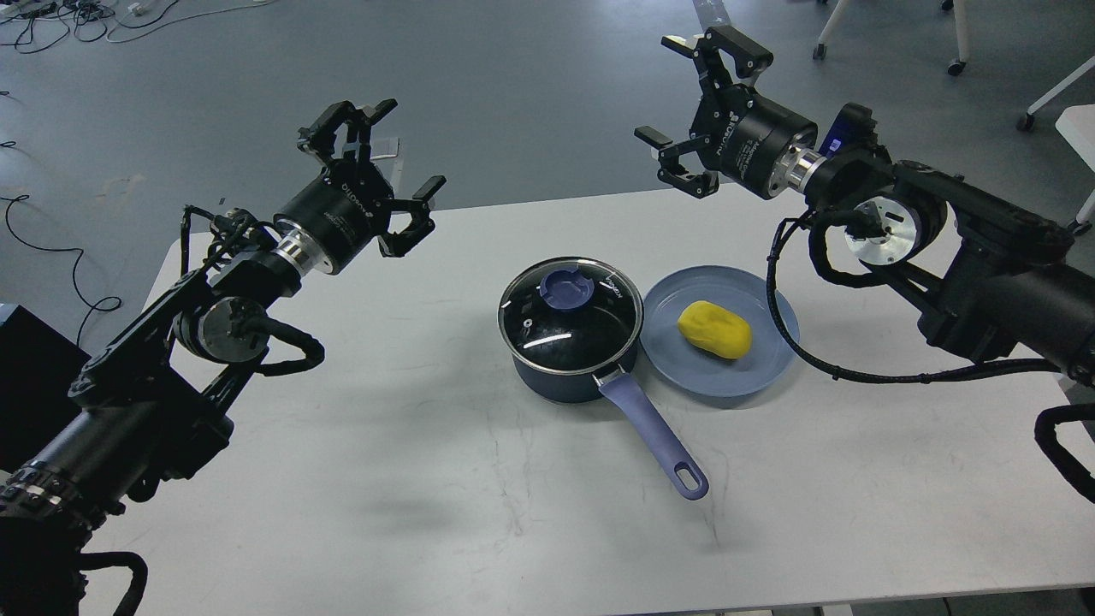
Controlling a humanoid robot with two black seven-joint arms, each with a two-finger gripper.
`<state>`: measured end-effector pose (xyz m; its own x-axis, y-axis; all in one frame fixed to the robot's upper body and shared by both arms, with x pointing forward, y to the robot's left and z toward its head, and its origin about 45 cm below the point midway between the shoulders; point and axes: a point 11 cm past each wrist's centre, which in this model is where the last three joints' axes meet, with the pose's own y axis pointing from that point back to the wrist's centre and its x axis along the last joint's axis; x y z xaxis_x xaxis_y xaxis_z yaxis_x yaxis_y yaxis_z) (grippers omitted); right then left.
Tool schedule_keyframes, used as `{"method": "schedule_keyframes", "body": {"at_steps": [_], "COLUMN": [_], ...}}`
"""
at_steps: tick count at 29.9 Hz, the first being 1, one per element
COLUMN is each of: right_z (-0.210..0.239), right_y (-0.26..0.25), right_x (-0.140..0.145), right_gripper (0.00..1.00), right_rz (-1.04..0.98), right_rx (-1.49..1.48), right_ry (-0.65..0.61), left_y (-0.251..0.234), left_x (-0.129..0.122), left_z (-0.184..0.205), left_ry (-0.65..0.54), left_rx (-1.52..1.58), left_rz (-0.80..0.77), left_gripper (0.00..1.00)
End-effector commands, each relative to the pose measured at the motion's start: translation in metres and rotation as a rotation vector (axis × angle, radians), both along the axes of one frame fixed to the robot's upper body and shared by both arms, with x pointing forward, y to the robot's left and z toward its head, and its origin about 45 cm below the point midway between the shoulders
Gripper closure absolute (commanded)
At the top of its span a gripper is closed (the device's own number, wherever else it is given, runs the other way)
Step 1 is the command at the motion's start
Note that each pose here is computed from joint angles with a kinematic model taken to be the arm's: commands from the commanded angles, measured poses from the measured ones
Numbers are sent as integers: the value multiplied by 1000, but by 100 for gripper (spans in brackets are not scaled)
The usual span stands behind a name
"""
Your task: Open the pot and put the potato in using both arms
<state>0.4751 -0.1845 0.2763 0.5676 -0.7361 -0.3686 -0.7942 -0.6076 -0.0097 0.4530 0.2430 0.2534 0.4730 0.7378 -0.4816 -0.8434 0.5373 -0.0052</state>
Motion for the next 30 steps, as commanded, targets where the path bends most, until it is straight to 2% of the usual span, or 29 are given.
{"method": "schedule_keyframes", "body": {"at_steps": [1, 30], "right_z": [-1, -10], "right_y": [0, 0], "right_x": [1, 2], "right_gripper": [0, 0], "right_rz": [-8, -48], "right_rx": [-8, -42], "right_ry": [7, 48], "left_y": [-1, -3], "left_x": [-1, -3], "left_z": [-2, -13], "left_ry": [2, 45], "left_rx": [-5, -47], "left_rz": [-4, 14], "left_gripper": [2, 2]}}
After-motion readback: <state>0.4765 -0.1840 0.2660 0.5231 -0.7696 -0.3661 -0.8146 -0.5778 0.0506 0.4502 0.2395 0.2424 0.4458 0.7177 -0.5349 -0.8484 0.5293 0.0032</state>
